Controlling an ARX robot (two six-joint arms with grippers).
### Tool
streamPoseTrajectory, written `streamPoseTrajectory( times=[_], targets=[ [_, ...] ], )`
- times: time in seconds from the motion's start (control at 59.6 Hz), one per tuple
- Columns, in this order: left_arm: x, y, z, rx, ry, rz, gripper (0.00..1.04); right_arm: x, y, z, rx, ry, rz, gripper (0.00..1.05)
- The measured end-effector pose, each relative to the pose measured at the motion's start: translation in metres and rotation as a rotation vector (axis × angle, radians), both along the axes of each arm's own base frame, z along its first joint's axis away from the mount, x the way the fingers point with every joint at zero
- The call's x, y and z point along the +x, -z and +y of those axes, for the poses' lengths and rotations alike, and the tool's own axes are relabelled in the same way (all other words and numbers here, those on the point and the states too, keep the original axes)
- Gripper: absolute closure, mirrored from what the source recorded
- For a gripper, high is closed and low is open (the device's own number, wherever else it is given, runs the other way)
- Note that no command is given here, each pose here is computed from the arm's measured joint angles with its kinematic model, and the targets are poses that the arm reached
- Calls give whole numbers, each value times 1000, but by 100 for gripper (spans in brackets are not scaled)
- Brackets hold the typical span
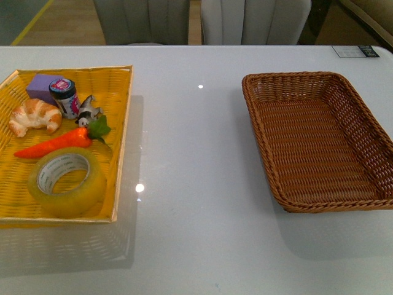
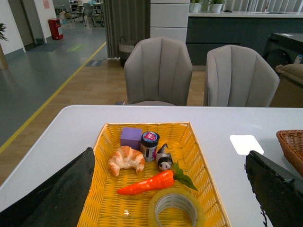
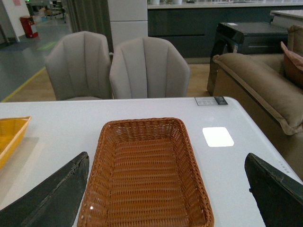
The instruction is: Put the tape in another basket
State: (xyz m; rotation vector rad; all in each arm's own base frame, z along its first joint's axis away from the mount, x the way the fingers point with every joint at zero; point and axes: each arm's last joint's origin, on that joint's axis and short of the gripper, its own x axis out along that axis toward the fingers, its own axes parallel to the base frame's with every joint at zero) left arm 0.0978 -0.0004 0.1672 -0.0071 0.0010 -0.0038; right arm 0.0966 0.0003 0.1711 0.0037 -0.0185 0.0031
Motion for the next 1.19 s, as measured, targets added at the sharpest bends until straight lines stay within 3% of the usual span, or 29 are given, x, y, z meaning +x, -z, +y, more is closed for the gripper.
streamPoseTrajectory(
  times=[0.47, 0.504, 0.554, 0.588, 0.823, 0.991, 1.192],
  targets=[
    [0, 0, 0, 0, 0, 0, 9, 0, 0, 0, 0, 0, 0, 9],
    [0, 1, 0, 2, 39, 59, 9, 0, 0, 0, 0, 0, 1, 9],
    [3, -3, -1, -37, 168, 312, 9, 0, 0, 0, 0, -1, 1, 9],
    [10, -7, -2, -52, 197, 389, 9, 0, 0, 0, 0, -1, 0, 9],
    [79, -31, -4, -38, 172, 391, 9, 0, 0, 0, 0, -1, 0, 9],
    [149, -6, -3, 13, 93, 438, 9, 0, 0, 0, 0, -1, 0, 9],
    [208, 64, 0, 33, 45, 634, 9, 0, 0, 0, 0, 0, 0, 9]
  ],
)
